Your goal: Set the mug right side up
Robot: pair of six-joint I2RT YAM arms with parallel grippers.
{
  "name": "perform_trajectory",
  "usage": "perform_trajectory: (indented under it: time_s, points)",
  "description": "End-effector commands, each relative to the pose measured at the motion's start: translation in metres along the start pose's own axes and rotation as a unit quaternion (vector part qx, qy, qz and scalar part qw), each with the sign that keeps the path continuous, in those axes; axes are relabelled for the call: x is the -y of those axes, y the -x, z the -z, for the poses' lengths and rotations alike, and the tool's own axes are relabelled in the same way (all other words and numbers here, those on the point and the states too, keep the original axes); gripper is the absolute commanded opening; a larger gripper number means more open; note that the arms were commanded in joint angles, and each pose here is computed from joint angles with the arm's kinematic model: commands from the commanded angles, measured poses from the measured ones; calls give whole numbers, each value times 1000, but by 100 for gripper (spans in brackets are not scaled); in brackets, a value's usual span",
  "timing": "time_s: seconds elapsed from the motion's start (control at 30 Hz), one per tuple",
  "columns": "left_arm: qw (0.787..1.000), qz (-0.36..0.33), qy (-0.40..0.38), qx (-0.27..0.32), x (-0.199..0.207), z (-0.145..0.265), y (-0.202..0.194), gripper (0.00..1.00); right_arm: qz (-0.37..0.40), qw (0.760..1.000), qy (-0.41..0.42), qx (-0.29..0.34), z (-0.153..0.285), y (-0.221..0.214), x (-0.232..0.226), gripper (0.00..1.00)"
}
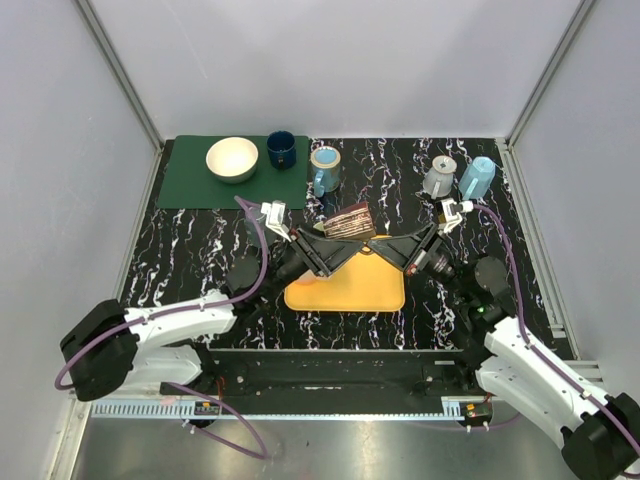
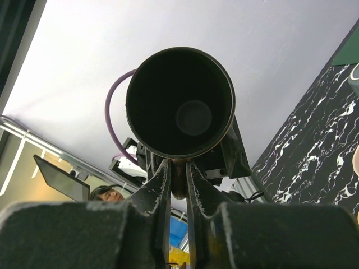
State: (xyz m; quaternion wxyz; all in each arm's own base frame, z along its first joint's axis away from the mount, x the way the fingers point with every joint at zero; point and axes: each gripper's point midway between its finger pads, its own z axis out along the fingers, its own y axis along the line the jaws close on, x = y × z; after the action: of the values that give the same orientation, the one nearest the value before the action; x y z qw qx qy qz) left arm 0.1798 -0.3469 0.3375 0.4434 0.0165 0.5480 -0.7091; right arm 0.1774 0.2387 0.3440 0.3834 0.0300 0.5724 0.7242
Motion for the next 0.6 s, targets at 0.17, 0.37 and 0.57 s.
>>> perform_trajectory:
  time_s: [0.17,0.37,0.57]
  points:
    - [996,-1,-89,6,44,-15,12,44,24,999,38,-1,0,1,-20,0]
    - [995,-1,-100,2,51,-16,13,38,27,999,26,-6,1,-1,-16,0]
    - [994,-1,-106,1,57,-17,14,32,37,999,7,-14,1,-3,-9,0]
